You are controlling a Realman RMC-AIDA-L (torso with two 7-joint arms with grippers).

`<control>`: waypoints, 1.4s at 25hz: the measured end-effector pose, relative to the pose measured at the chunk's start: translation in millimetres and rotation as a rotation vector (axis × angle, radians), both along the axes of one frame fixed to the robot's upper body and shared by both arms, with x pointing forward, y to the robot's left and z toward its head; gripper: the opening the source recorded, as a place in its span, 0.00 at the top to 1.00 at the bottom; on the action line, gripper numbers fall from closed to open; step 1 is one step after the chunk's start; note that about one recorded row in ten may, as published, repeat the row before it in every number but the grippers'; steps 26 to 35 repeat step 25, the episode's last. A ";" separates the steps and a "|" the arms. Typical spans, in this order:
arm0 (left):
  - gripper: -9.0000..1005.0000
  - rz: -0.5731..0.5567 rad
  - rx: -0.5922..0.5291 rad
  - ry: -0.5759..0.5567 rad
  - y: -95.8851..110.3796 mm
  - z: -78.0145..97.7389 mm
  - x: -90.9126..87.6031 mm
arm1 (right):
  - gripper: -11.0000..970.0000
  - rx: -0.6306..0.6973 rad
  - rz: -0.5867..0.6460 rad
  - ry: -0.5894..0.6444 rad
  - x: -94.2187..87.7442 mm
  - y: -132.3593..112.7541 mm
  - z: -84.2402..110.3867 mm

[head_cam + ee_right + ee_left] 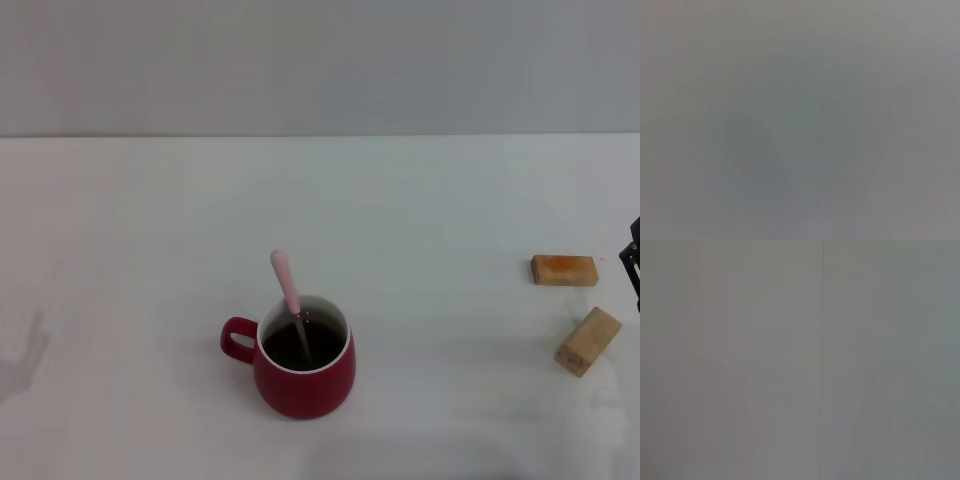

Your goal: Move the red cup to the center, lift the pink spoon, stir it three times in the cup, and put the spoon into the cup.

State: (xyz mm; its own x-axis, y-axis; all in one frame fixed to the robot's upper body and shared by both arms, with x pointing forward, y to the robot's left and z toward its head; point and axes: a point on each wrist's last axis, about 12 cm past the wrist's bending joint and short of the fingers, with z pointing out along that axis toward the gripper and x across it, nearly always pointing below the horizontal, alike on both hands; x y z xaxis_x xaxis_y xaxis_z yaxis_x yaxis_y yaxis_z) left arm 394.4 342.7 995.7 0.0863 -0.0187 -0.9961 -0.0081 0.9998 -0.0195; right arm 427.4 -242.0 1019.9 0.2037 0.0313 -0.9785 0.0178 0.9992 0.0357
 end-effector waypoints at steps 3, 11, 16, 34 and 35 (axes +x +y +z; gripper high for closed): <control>0.17 0.000 0.000 0.001 0.1 -0.1 -0.4 | 0.21 0.001 0.002 -0.001 0.1 0.6 0.2; 0.17 0.001 0.000 0.002 0.2 -0.3 -0.8 | 0.21 0.003 0.005 -0.001 0.1 1.3 0.4; 0.17 0.001 0.000 0.000 0.2 -0.1 -0.9 | 0.21 0.003 0.006 -0.001 0.1 1.4 0.4; 0.17 -0.001 0.000 -0.006 0.0 0.5 -1.4 | 0.21 0.004 0.006 -0.002 -0.2 1.6 0.5; 0.17 -0.001 0.000 -0.006 0.0 0.5 -1.4 | 0.21 0.004 0.006 -0.002 -0.2 1.6 0.5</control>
